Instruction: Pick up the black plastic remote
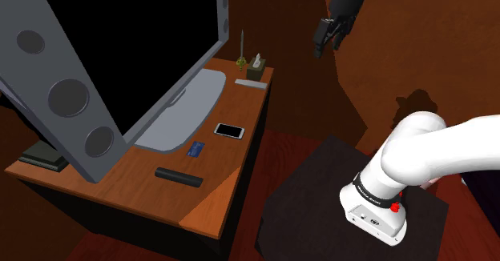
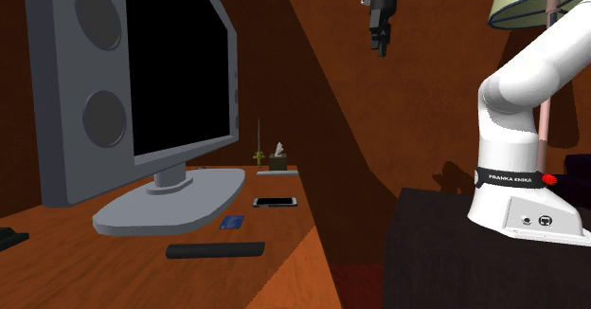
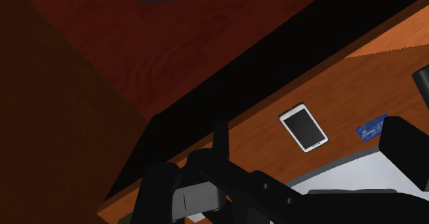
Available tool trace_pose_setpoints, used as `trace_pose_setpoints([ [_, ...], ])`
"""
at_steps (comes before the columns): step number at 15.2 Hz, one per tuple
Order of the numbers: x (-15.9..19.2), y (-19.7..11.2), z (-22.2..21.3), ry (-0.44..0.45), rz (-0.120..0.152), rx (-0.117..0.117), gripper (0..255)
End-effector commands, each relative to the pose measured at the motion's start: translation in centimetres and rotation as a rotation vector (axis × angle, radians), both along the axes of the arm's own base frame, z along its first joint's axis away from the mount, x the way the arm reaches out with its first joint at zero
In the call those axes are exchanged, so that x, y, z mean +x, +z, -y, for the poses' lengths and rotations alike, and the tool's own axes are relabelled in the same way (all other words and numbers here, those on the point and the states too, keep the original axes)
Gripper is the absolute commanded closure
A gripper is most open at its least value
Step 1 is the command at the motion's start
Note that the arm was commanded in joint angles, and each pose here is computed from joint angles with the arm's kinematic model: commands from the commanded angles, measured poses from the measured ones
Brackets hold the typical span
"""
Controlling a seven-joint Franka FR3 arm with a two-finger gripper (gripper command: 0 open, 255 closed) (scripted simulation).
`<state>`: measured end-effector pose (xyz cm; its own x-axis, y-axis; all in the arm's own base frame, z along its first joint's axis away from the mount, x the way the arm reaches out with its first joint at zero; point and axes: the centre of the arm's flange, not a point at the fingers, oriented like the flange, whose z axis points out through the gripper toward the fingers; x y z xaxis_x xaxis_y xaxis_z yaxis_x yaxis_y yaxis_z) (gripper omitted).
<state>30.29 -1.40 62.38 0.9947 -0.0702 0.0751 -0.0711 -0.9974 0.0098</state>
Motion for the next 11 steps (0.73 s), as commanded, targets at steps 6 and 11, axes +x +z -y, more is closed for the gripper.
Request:
trace_pose_setpoints([
  [6, 3.6, -4.3, -3.4, 0.054, -0.01, 0.007, 0],
  [11, 7.0, -8.7, -7.0, 0.109, -0.021, 0.015, 0],
])
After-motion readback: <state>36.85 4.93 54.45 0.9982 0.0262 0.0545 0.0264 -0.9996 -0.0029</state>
